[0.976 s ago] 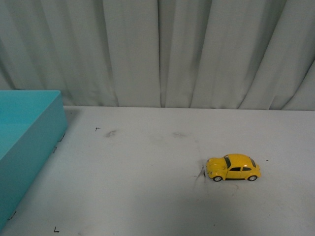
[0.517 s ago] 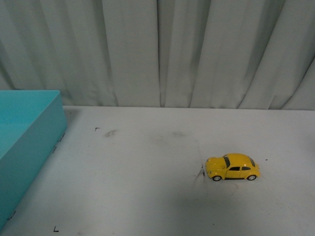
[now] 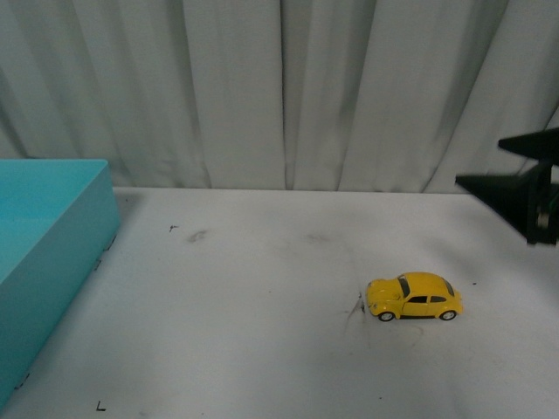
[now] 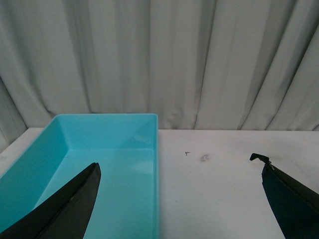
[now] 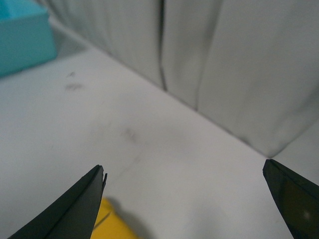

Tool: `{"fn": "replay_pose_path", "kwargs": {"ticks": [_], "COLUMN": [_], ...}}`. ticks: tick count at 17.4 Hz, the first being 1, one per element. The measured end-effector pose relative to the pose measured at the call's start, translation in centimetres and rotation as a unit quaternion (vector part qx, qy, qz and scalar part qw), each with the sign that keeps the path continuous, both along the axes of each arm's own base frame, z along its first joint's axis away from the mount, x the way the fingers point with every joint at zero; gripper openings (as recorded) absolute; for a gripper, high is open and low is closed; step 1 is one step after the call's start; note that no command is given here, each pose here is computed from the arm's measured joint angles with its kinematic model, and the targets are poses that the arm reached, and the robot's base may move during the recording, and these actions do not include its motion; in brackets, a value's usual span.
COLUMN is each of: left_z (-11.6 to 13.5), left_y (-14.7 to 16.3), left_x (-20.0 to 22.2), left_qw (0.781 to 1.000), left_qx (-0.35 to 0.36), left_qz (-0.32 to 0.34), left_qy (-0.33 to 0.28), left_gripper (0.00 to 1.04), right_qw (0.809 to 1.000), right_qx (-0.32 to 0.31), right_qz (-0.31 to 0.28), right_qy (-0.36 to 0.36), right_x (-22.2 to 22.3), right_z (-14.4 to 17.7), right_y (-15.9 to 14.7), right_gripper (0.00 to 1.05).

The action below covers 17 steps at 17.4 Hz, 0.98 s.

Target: Wind up and store yellow beetle toy

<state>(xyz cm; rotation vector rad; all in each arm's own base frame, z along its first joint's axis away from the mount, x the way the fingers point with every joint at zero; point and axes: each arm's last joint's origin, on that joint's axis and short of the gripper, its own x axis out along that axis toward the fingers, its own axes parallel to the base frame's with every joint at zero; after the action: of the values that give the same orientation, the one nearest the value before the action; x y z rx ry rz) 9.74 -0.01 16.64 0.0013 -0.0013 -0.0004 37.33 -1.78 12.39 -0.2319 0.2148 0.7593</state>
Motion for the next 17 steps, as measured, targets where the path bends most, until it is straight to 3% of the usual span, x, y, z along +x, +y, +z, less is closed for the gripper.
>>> {"fn": "replay_pose_path", "kwargs": {"ticks": [2,6,17], "left_z": [0.0,0.0,0.0], "left_y": [0.0,0.0,0.0], "left_x": [0.0,0.0,0.0], "left_qw": [1.0,1.0,1.0], "left_qx": [0.0,0.0,0.0], "left_qz": [0.0,0.0,0.0], "left_qy": [0.0,0.0,0.0], "left_gripper": [0.98,0.98,0.98], "right_qw": [0.995,0.979,0.945], "right_qx": [-0.056,-0.108,-0.131], "right_qz": [0.084,0.17,0.295], "right_qy": [0.006,-0.021,0.046], "right_x": [-0.3,1.1,4.7], "right_z": [-2.6,-4.4,-5.4], "right_y": [0.5,0.4,1.7], "right_gripper": [0.98,0.98,0.98]}}
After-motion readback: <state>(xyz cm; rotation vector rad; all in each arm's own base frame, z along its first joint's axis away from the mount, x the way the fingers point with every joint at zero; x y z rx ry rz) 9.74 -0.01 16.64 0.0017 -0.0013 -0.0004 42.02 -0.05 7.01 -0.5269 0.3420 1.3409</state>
